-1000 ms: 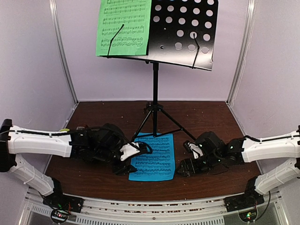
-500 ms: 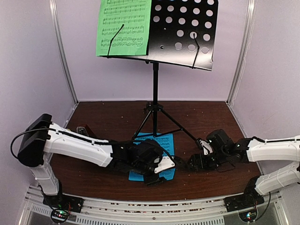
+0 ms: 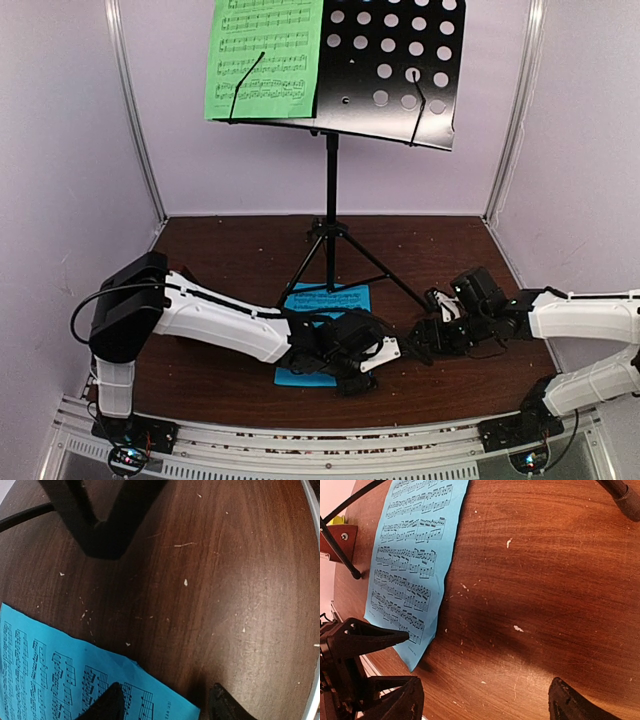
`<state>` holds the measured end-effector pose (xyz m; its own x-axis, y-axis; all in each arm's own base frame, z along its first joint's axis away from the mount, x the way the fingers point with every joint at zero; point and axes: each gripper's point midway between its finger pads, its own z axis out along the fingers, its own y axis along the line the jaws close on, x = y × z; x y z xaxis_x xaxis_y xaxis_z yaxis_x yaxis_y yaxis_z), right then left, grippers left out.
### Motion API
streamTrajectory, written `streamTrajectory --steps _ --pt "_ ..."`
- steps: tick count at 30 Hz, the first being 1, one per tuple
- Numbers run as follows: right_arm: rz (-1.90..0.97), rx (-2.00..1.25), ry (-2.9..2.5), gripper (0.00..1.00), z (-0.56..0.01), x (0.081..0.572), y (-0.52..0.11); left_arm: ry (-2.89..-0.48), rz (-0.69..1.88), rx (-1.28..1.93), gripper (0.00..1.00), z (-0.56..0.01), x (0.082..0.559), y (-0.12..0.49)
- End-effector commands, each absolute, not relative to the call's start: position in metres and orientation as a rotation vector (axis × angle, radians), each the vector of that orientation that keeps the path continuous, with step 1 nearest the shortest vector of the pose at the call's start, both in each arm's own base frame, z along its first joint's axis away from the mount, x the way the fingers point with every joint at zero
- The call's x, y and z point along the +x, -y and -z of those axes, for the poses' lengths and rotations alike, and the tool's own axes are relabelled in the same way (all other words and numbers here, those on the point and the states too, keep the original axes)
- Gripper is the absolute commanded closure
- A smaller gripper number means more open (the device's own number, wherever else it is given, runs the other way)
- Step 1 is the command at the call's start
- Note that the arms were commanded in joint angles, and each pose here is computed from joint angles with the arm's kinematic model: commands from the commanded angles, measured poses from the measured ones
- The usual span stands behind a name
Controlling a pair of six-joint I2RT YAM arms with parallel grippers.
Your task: Set up the instrument practice props
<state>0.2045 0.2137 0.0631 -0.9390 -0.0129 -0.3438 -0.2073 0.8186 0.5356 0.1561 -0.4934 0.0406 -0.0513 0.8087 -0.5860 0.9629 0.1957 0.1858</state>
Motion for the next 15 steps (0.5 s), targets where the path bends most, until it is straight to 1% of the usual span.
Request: streamTrajectory --steps 1,3,5,8,12,14,15 --pt "-0.872 -0.217 -2.659 0.13 -0.071 0.208 -0.218 -1.912 0.313 1.639 0.44 -0.038 0.159 0.498" --pt "-0.868 -0.227 -2.661 0.14 -0.071 0.208 -0.218 -1.93 0.272 1.624 0.57 -0.037 0.162 0.494" --pt "-0.867 -0.232 -2.663 0.14 -0.07 0.208 -0.217 -1.943 0.234 1.601 0.68 -0.037 0.167 0.489" --pt "-0.876 -0.239 -2.661 0.14 -0.071 0.208 -0.218 -1.947 0.205 1.599 0.77 -0.039 0.17 0.486" --pt "-0.882 -0.244 -2.663 0.15 -0.071 0.208 -0.219 -1.924 0.23 1.588 0.9 -0.05 0.17 0.489" --pt "-0.883 -0.246 -2.662 0.15 -0.071 0.209 -0.22 -1.913 0.258 1.585 1.0 -0.055 0.169 0.491" --pt "-0.884 -0.244 -2.66 0.16 -0.071 0.21 -0.22 -1.909 0.271 1.577 1.0 -0.058 0.168 0.492"
